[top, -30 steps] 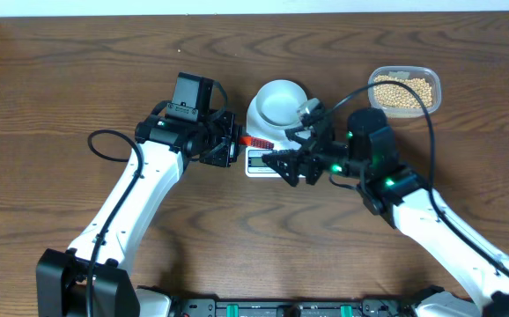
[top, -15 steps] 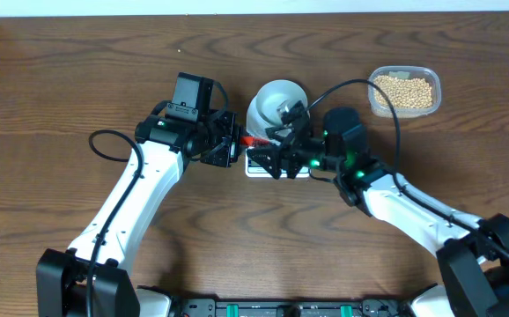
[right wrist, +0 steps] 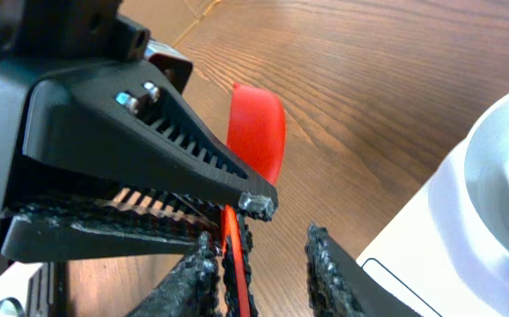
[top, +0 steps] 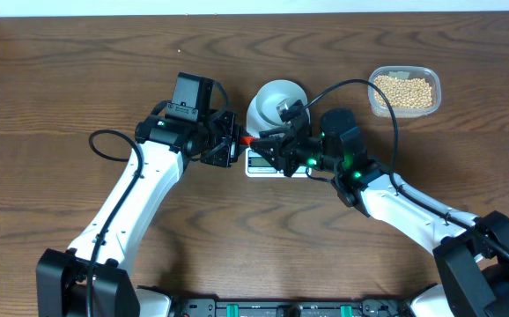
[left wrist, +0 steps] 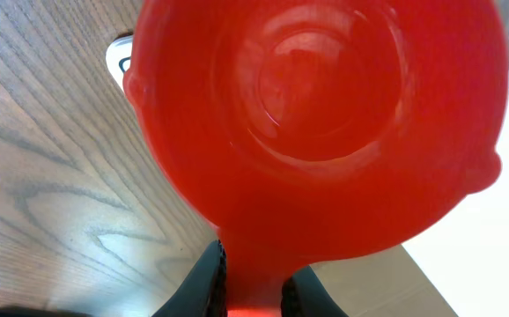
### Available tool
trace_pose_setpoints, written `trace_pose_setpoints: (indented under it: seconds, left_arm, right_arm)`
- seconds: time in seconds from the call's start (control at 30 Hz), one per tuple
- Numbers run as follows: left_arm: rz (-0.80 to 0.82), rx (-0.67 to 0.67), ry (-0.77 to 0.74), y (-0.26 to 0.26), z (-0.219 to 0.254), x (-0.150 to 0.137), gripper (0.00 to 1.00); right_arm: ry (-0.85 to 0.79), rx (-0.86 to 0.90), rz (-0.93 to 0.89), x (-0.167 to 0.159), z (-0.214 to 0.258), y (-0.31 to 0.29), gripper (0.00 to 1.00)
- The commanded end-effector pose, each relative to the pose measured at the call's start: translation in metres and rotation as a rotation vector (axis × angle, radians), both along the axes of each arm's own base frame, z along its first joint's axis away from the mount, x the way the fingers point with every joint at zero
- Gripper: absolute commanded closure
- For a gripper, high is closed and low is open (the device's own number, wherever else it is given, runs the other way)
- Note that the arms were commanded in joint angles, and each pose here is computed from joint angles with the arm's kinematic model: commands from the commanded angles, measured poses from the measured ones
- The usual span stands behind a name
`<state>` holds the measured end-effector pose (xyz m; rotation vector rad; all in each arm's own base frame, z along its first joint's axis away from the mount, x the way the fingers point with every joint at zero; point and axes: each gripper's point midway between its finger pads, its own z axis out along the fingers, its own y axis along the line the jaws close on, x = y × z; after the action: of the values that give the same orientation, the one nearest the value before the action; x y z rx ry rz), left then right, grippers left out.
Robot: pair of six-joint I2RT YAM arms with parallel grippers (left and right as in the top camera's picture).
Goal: Scoop item into bowl and weigh 50g on scale
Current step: 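Reach the right gripper to the scoop handle beside the left gripper, then close the right gripper on the scoop handle and release the left gripper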
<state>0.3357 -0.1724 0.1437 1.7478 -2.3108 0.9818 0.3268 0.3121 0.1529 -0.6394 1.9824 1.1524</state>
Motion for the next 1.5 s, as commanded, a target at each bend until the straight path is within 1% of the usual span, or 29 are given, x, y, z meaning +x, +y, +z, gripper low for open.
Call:
trace_pose_setpoints:
  seconds: [0.0,0.13,0.27,0.4,0.47,0.63,0.77,0.93,0.97,1.0,1.03,1.07,1.1,1.13,1.27,1.4,1.47]
  left_arm:
    - [-0.011,-0.013,-0.025,-0.003,0.010,0.002,0.93]
    - [-0.011,-0.013,-0.025,-0.003,0.010,0.002,0.93]
    - [-0.011,-0.013,-0.025,-0.003,0.010,0.002,0.93]
    - [-0.012,-0.013,-0.025,-0.003,0.010,0.002,0.93]
    - [-0.014,-0.012,-0.027,-0.003,0.010,0.002,0.93]
    - [-0.014,-0.012,-0.027,-0.003,0.010,0.002,0.93]
    - [-0.014,-0.012,-0.027,-0.003,0.010,0.002,0.93]
    - [-0.019,-0.014,-0.029,-0.003,0.010,0.002,0.93]
    - [-0.026,-0.014,-0.032,-0.004,0.011,0.002,0.83]
    - [-0.038,-0.013,-0.042,-0.004,0.011,0.002,0.68]
    - [-0.060,-0.011,-0.060,-0.005,0.012,0.003,0.50]
    - [-0.090,-0.013,-0.083,-0.007,0.014,0.004,0.29]
    - [-0.117,-0.015,-0.103,-0.009,0.016,0.004,0.18]
    - [-0.141,-0.014,-0.120,-0.010,0.017,0.004,0.13]
    - [-0.247,0.021,-0.223,-0.011,0.025,0.003,0.12]
    - [-0.386,0.083,-0.420,-0.011,0.049,0.006,0.12]
    - [-0.415,0.131,-0.497,-0.006,0.062,0.005,0.12]
  right_arm:
    - [-0.006,0.012,0.002,0.003,0.006,0.003,0.73]
    - [-0.001,0.014,0.002,0.002,0.006,0.004,0.74]
    - [-0.007,0.018,0.014,-0.001,0.008,0.009,0.80]
    - [-0.020,0.023,0.018,-0.002,0.010,0.013,0.80]
    - [-0.025,0.025,0.015,-0.002,0.010,0.012,0.82]
    - [-0.028,0.021,0.005,0.000,0.010,0.012,0.89]
    - [-0.026,0.022,0.004,0.000,0.010,0.012,0.99]
    - [-0.007,0.030,-0.002,0.000,0.010,0.012,0.99]
    - [-0.004,0.031,-0.002,0.000,0.010,0.012,0.99]
    - [-0.004,0.032,0.001,-0.001,0.010,0.012,0.99]
    - [-0.002,0.033,0.004,-0.001,0.010,0.012,0.99]
    - [0.005,0.036,-0.001,0.000,0.010,0.011,0.99]
    - [0.015,0.040,-0.008,0.001,0.011,0.010,0.99]
    - [0.025,0.045,-0.017,0.003,0.011,0.008,0.99]
    - [0.036,0.065,-0.013,0.007,0.015,0.000,0.99]
    - [0.028,0.097,0.000,0.012,0.028,-0.013,0.99]
    - [0.015,0.106,-0.020,0.016,0.038,-0.023,0.99]
